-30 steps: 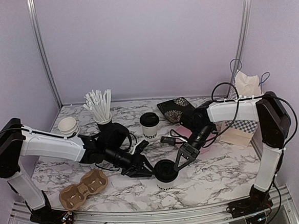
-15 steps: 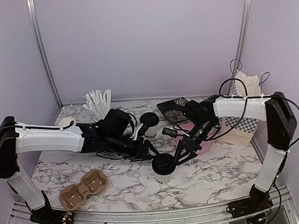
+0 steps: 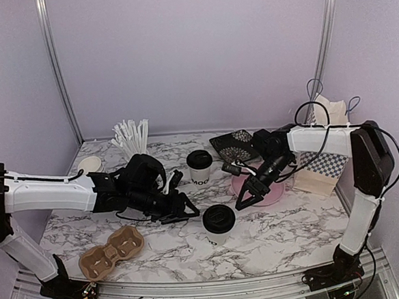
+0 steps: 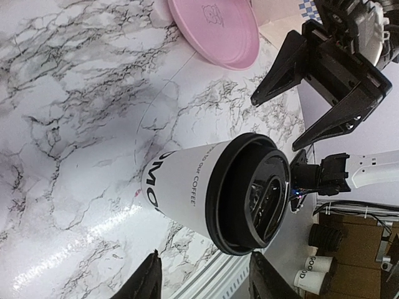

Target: Pack the takeout coffee

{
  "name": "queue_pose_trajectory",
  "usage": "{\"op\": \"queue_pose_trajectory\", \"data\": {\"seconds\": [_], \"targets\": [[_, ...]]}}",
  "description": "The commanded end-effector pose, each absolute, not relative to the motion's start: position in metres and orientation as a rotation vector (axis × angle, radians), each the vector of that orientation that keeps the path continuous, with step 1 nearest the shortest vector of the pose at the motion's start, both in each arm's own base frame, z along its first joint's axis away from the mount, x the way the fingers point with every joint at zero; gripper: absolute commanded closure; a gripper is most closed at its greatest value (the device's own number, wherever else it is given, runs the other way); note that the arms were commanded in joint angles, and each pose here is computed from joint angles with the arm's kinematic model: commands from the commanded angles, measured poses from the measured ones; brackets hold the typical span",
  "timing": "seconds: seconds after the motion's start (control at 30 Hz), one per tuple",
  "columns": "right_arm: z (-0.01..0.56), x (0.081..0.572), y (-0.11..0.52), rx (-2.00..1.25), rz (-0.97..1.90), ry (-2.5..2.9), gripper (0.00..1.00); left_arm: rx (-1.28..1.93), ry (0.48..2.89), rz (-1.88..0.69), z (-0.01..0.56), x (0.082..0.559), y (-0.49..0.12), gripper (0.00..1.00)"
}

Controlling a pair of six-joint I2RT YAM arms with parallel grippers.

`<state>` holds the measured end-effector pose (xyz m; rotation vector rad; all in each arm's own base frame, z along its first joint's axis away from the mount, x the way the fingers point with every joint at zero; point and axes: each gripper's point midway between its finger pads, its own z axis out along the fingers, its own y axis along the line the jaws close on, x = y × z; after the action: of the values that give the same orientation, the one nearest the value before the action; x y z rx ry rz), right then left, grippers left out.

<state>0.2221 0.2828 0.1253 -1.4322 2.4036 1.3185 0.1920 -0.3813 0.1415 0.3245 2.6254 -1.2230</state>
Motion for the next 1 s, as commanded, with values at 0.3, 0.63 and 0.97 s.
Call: {"op": "queue_pose_trajectory", "data": {"seconds": [0.3, 0.63, 0.97], "targets": [[0.126, 0.229, 0.299, -1.451, 1.356, 2.375, 0.39, 0.374, 2.65, -1.371, 0.127, 0.18, -0.41, 0.55], [0.12, 0.22, 0.307, -1.497, 1.365, 2.378, 0.39, 0.385, 2.668, -1.374, 0.117, 0.181, -0.415, 0.57], [0.08, 0.22, 0.296, -1.447, 1.246, 2.548, 0.44, 0.422, 2.863, -1.043, 0.062, 0.175, -0.386, 0.6]]}}
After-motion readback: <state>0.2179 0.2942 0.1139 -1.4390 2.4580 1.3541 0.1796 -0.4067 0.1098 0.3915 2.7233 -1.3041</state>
